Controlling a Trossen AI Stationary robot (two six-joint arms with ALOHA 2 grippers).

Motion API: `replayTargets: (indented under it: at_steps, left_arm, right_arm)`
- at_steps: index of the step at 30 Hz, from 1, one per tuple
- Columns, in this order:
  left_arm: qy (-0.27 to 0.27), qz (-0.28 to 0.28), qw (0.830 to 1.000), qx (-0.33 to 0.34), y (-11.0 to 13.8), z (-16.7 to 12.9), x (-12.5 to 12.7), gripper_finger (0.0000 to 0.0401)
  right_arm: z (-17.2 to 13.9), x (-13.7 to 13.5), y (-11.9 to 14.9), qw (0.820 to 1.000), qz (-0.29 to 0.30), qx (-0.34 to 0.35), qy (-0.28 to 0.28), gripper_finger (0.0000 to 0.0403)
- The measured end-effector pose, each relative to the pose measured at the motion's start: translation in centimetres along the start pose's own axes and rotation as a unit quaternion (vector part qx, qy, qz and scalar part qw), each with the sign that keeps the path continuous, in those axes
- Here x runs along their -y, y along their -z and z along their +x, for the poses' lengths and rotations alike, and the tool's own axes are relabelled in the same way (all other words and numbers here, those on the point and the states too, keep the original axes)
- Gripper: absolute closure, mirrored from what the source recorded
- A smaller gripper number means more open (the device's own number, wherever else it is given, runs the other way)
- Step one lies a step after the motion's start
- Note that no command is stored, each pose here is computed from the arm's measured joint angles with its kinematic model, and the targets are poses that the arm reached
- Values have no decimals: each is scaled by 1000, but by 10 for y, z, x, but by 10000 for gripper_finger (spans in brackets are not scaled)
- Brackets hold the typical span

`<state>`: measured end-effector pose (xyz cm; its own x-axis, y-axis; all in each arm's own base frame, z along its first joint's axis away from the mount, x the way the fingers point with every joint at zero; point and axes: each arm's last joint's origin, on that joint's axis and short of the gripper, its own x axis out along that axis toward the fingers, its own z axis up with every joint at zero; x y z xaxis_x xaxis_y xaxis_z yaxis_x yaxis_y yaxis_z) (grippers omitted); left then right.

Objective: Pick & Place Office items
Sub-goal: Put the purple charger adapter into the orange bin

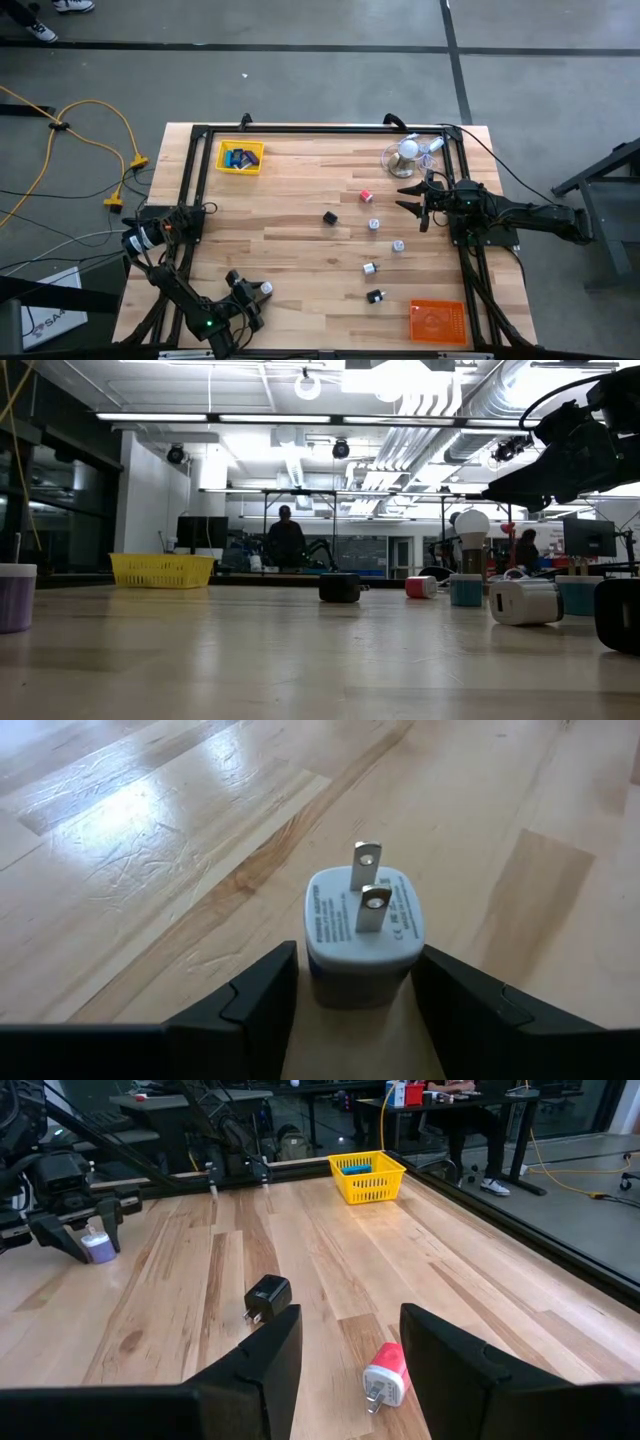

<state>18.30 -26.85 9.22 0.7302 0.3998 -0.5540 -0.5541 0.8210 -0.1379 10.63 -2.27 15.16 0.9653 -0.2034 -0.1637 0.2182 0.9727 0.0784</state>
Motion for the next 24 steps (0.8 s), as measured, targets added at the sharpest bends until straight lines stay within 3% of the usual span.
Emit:
replayTargets:
  at_steps: [11,24]
  left_arm:
    - [-2,2,1000,0,0,0,-1,272]
    - [0,7,1000,7,0,0,0,278]
  right_arm:
    - [0,0,0,1000,0,0,0,245]
    - [0,0,0,1000,0,0,0,245]
